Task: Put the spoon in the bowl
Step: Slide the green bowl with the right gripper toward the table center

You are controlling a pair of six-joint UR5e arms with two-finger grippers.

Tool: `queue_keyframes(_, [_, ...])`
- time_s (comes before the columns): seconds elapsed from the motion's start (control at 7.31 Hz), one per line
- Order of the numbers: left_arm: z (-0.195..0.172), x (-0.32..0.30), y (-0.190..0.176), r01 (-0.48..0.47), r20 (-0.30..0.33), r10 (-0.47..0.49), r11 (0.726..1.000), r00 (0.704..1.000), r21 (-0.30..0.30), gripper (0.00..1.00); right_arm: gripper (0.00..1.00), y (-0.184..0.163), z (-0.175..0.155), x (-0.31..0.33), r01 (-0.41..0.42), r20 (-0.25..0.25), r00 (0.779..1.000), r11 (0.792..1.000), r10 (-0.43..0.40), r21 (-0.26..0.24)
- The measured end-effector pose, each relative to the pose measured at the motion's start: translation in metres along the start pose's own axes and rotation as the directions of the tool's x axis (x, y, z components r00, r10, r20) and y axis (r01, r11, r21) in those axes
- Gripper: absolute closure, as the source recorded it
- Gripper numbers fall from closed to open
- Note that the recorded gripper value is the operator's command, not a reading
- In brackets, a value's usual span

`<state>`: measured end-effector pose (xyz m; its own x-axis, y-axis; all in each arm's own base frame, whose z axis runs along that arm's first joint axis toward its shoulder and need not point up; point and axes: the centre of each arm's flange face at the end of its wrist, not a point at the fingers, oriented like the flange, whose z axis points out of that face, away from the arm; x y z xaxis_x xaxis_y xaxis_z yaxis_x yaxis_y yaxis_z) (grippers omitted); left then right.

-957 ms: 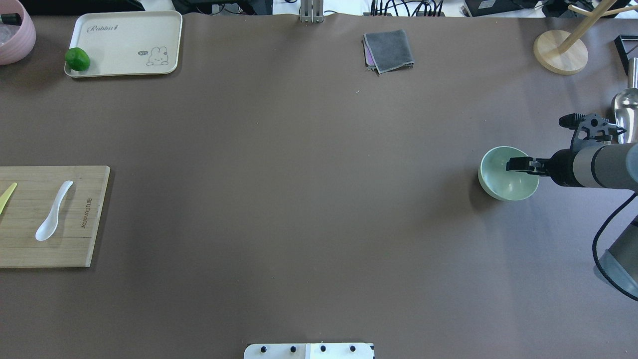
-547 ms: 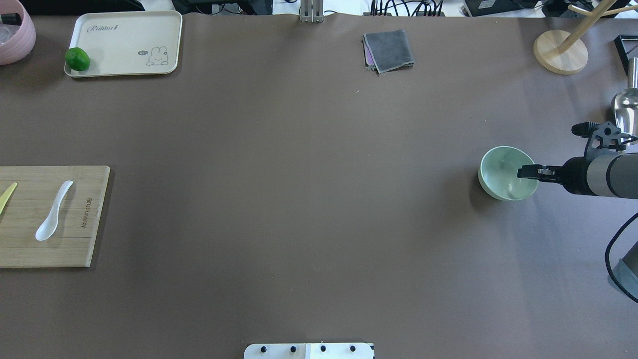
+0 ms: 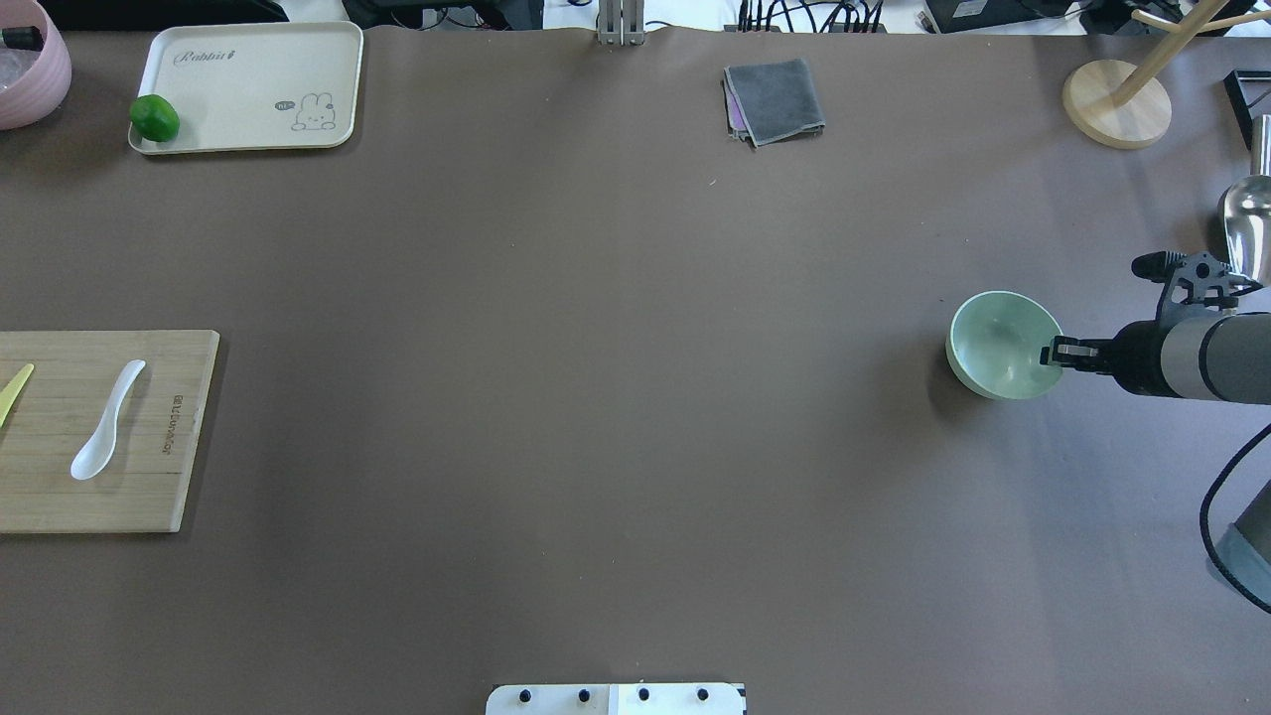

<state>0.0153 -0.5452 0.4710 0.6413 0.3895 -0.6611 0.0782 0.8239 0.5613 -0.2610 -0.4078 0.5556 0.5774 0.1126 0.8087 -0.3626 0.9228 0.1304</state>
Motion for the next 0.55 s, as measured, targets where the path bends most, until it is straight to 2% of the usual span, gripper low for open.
queue_keyframes(0.27, [0.002, 0.0, 0.003, 0.001, 0.0, -0.001, 1.0, 1.0, -0.001, 0.02, 1.0, -0.008, -0.011, -0.041, -0.044, 0.043, 0.998, 0.999, 0.044, 0.005])
queue_keyframes(0.41, [0.002, -0.001, 0.004, 0.003, 0.0, -0.003, 1.0, 1.0, -0.003, 0.02, 1.0, -0.018, -0.016, -0.088, -0.103, 0.063, 0.993, 0.995, 0.102, 0.001])
queue_keyframes(0.55, [0.003, -0.001, 0.006, 0.005, 0.0, -0.005, 1.0, 1.0, -0.005, 0.02, 1.0, -0.022, -0.013, -0.15, -0.154, 0.064, 0.986, 0.988, 0.154, -0.003])
